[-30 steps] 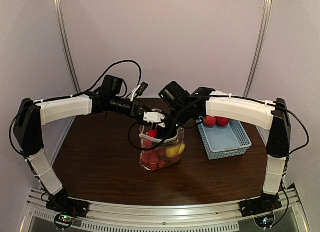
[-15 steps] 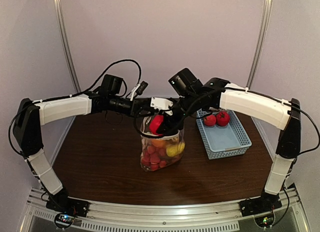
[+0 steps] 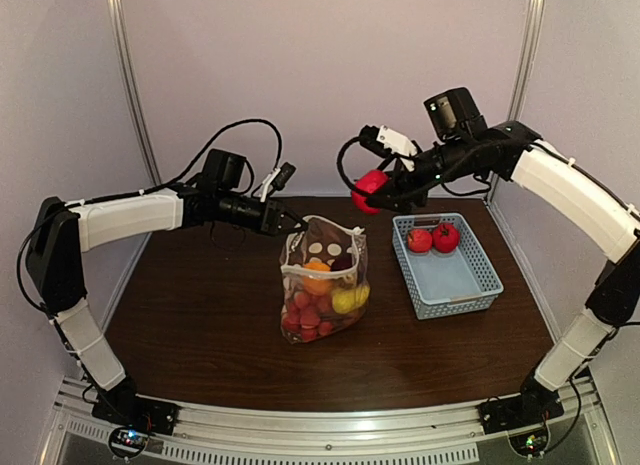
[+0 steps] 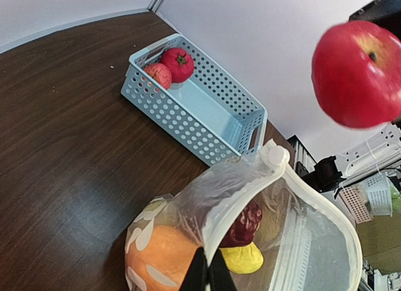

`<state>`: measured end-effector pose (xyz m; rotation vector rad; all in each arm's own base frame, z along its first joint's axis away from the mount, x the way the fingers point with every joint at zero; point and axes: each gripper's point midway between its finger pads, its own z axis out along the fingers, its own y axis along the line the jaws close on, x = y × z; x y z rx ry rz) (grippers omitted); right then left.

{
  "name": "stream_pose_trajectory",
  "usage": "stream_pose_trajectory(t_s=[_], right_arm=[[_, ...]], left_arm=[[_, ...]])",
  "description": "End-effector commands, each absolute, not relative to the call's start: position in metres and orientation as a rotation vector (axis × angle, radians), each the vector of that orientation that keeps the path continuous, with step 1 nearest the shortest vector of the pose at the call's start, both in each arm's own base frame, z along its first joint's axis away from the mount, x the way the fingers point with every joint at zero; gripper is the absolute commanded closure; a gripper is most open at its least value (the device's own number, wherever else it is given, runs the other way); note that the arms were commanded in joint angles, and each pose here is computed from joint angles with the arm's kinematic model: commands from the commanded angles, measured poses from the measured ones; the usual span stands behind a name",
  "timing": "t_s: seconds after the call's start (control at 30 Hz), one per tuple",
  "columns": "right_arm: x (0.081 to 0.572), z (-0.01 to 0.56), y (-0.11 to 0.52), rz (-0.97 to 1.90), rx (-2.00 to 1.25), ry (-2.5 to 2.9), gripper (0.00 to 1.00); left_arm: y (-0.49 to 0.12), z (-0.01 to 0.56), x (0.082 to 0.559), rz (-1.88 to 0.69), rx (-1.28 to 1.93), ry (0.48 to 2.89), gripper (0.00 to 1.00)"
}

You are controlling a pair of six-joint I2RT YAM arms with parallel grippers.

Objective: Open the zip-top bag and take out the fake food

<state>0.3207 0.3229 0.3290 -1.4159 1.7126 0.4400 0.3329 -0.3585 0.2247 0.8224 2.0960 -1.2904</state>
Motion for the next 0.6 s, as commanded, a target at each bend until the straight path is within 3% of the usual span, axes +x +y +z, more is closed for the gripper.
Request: stream_pose_trajectory(t_s=[0.0,0.3,0.57], right_arm=[[0.342,0.314,0.276,0.445,-1.295,1.828,0.34],[0.398,0.213,0.165,0.365,-0.967,2.165,0.37],[0.402,0.131,0.146,0.302,-0.992,2.354,0.35]], left_arm=[[-0.357,0.24,0.334,-1.266,0.844,2.026,1.0],[-0.357,0.237,0.336,-1.255,0.836,2.036,1.0],[-0.357,0.233,0.337,-1.251,0.832,2.049,1.0]])
